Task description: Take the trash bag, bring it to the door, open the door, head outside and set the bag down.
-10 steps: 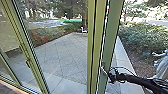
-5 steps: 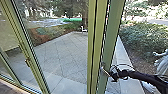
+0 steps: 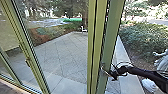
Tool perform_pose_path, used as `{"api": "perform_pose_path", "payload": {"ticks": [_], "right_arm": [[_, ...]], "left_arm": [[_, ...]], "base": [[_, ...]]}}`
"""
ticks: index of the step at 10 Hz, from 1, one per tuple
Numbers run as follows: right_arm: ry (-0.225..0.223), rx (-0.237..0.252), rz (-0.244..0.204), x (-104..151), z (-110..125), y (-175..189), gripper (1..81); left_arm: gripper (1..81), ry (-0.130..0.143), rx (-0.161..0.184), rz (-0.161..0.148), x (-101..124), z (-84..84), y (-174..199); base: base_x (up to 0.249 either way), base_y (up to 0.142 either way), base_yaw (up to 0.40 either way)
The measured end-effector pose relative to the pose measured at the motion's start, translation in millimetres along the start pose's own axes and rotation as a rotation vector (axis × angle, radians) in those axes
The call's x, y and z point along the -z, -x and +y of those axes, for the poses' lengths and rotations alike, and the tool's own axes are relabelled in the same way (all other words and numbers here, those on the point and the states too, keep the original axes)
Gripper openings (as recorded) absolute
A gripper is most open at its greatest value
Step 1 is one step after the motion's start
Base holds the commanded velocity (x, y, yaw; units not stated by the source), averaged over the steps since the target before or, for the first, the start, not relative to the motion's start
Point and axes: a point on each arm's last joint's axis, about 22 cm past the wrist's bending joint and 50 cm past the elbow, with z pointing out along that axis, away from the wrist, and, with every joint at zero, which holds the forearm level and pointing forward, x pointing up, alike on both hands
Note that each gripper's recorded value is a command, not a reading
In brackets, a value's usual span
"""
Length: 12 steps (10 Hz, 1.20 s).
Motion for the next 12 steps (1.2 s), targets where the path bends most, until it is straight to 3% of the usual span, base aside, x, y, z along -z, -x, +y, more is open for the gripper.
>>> {"api": "perform_pose_path", "payload": {"ticks": [2,3,5,6,8,10,11,12], "right_arm": [[0.051,0.007,0.029,20,-4,-22,81.1],[0.049,0.005,0.061,35,-15,-39,81.1],[-0.005,-0.001,0.157,81,-53,-84,81.1],[-0.02,0.042,0.22,106,-71,-108,81.1],[-0.014,0.191,0.371,159,-91,-158,81.1],[0.04,0.22,0.474,204,-63,-201,81.1],[0.062,0.196,0.498,224,-42,-216,81.1],[0.092,0.204,0.519,238,-30,-225,81.1]], "left_arm": [[1.0,0.0,0.0,0.0,0,0.3,0],[1.0,0.002,0.0,0.0,-1,1.7,0],[1.0,0.004,0.001,-0.001,-1,3.3,1],[1.0,0.004,0.002,-0.003,-1,3.3,3],[1.0,0.005,0.003,-0.004,-1,3.6,3],[1.0,0.004,0.005,-0.006,-1,3.5,4],[1.0,0.004,0.004,-0.006,-1,3.4,4],[1.0,0.004,0.004,-0.005,-1,3.7,4]], "base": [[0.0,0.0,0.0],[0.0,0.0,0.0],[0.0,0.0,0.0],[0.0,0.0,0.0],[0.0,0.0,0.0],[0.0,0.0,0.0],[0.0,0.0,0.0],[0.0,0.0,0.0]]}}
